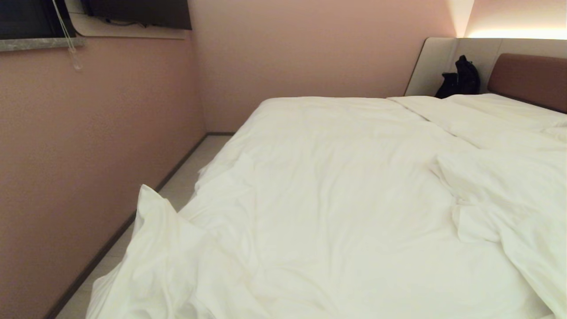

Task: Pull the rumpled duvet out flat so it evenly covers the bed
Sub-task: Flatten the corners of the folded blanket

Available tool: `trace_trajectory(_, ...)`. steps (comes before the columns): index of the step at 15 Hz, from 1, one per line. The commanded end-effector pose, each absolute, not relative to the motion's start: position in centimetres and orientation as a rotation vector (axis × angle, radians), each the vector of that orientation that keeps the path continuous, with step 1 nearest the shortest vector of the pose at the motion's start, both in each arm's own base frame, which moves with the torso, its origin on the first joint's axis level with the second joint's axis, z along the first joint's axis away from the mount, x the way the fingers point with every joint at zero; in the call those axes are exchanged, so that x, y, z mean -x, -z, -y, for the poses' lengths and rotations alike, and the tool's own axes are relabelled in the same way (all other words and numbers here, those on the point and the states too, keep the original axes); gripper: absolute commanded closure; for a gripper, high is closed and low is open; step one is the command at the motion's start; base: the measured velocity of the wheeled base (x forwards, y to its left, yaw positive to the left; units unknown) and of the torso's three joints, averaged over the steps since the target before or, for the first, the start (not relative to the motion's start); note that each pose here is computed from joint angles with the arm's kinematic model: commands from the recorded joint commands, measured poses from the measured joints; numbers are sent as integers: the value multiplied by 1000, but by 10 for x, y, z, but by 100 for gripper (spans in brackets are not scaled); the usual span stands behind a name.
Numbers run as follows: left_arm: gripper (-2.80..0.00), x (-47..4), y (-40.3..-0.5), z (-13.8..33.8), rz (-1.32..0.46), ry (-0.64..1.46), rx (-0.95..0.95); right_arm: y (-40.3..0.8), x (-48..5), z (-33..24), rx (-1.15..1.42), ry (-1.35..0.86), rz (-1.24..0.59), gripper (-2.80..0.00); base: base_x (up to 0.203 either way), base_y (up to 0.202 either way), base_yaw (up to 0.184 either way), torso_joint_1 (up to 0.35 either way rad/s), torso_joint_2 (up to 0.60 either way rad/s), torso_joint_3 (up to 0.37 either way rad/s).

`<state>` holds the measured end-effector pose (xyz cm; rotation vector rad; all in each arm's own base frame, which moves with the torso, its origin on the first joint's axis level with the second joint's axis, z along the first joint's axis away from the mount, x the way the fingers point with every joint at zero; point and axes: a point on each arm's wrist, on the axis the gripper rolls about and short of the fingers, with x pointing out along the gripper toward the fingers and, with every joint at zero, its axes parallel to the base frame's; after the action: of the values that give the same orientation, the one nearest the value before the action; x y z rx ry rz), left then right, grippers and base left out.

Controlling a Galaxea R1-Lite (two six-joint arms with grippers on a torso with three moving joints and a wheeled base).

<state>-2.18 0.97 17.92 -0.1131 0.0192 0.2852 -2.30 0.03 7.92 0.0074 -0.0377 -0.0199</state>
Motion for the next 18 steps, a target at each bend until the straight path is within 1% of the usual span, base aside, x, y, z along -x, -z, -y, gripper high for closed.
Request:
trace_trajectory(1,0,19,-167,-7,27,-273,98,-79,23,0,-9,20,37,0,0,0,0,0,0,0)
trace_trajectory(4,0,29,-157,-5,112,-240,85,-79,23,0,-7,20,37,0,0,0,0,0,0,0)
trace_trajectory(8,0,49,-142,-2,231,-92,77,-79,23,0,-8,20,37,0,0,0,0,0,0,0)
trace_trajectory(10,0,44,-129,-1,191,-58,62,-79,23,0,-7,20,37,0,0,0,0,0,0,0)
trace_trajectory(18,0,26,-87,-1,35,-73,-24,-79,23,0,-7,20,37,0,0,0,0,0,0,0)
